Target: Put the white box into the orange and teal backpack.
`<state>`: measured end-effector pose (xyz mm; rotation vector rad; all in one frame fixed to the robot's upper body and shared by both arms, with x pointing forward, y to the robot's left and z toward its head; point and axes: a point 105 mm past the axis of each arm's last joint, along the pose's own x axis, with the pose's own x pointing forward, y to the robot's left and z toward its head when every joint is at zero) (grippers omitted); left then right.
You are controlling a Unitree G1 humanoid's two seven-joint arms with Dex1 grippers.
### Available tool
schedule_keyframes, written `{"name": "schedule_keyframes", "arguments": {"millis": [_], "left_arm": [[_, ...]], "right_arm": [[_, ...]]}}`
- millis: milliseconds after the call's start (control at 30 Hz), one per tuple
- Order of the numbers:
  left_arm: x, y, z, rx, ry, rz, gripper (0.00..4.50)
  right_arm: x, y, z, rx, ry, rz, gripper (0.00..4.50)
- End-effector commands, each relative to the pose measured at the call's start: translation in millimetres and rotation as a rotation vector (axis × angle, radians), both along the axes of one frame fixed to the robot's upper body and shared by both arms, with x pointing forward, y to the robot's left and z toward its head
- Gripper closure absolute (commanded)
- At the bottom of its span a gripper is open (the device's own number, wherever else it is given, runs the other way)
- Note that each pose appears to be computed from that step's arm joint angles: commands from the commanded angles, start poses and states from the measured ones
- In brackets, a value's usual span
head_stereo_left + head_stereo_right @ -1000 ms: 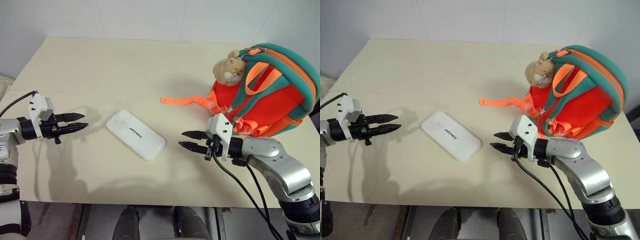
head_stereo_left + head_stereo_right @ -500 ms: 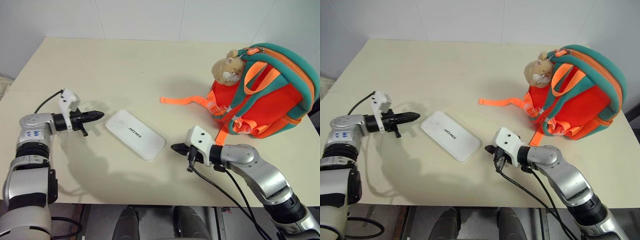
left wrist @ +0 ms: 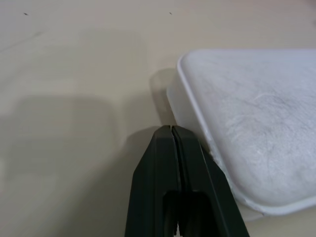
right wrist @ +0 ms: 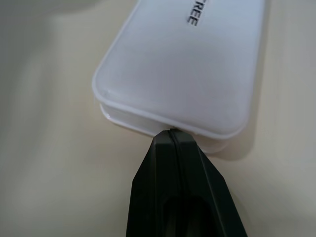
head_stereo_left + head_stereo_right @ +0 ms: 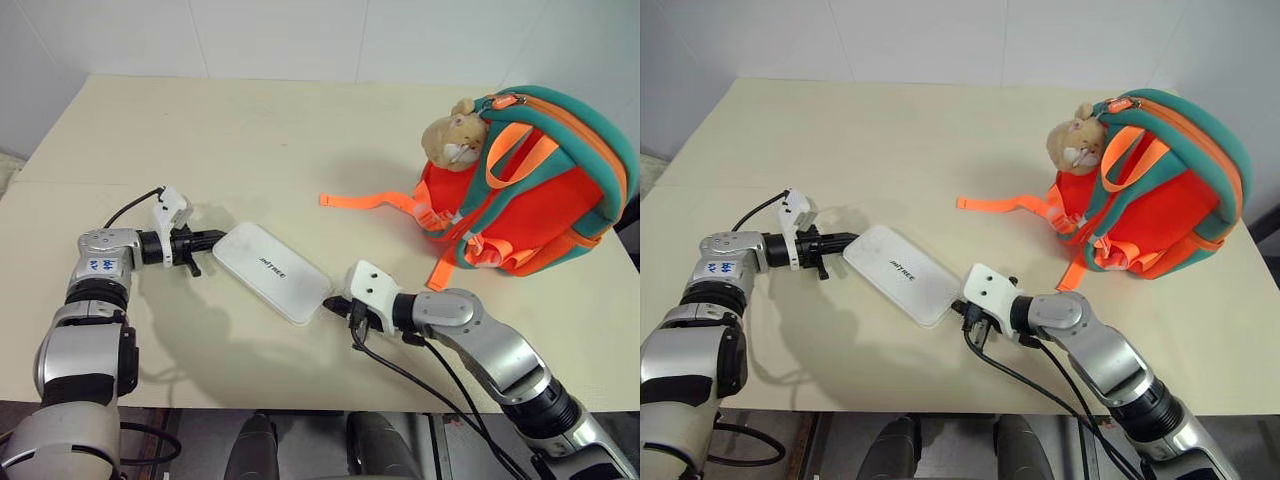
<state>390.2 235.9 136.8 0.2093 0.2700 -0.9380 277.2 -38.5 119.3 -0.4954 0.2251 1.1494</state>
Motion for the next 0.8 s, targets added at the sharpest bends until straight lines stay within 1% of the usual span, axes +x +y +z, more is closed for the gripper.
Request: {"name": "schedule_keyframes", "arguments": {"millis": [33, 133, 233, 367, 467, 633, 800], "left_arm": [[-9.2, -7.0, 1.2, 0.01, 0.021, -0.108, 4.46], [-19.0, -8.1, -3.5, 0.032, 0.06, -0.178, 4.46], [-33.6, -8.0, -8.7, 0.054, 0.102, -0.26, 4.46], [-46.3, -12.1, -4.8, 0.043, 0.13, -0.316, 4.46], [-56.4, -14.8, -7.1, 0.081, 0.154, -0.351, 4.46], [-67.8, -26.0, -7.6, 0.094, 0.168, -0.394, 4.46], [-77.2, -38.5, -8.2, 0.104, 0.191, -0.424, 4.46]], "right_arm": [[-4.9, 14.1, 20.2, 0.044, -0.054, 0.077, 4.5], [-3.5, 13.8, 22.2, 0.037, -0.058, 0.085, 4.5], [-2.5, 8.7, 22.7, 0.012, -0.066, 0.086, 4.5], [0.3, 0.1, 24.6, -0.019, -0.079, 0.08, 4.5], [4.5, -6.4, 27.2, -0.037, -0.093, 0.067, 4.5], [12.8, -18.2, 29.2, -0.069, -0.11, 0.036, 4.5], [18.8, -26.7, 25.7, -0.101, -0.118, 0.022, 4.5]]}}
